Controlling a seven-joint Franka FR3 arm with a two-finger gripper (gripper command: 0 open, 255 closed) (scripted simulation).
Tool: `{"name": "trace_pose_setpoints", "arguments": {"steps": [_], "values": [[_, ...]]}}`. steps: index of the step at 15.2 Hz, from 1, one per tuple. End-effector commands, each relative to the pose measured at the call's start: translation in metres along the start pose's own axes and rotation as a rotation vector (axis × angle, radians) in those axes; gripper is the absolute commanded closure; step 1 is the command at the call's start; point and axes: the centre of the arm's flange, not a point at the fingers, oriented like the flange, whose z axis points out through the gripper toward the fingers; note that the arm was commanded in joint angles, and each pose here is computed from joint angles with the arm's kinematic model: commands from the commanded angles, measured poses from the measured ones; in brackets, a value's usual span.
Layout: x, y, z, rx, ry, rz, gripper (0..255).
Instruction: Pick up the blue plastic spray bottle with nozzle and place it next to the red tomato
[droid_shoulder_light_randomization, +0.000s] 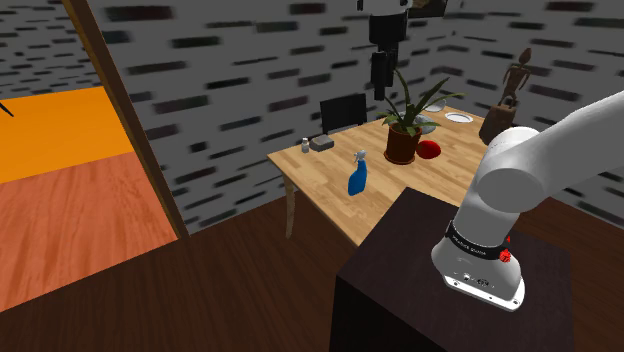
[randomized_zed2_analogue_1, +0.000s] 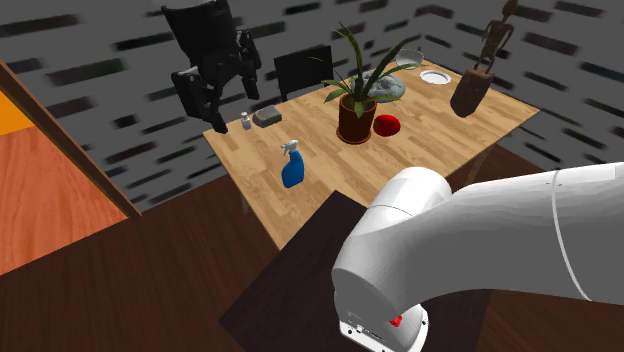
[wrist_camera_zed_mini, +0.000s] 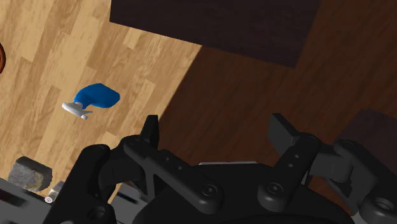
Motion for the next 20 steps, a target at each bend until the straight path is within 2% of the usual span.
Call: {"name": "trace_pose_setpoints", "arguments": {"steps": [1, 20], "values": [[0.000, 0.000, 0.000, 0.000, 0.000, 0.000, 0], [0.074, 0.113, 0.207, -0.097, -0.127, -0.427, 0]]}}
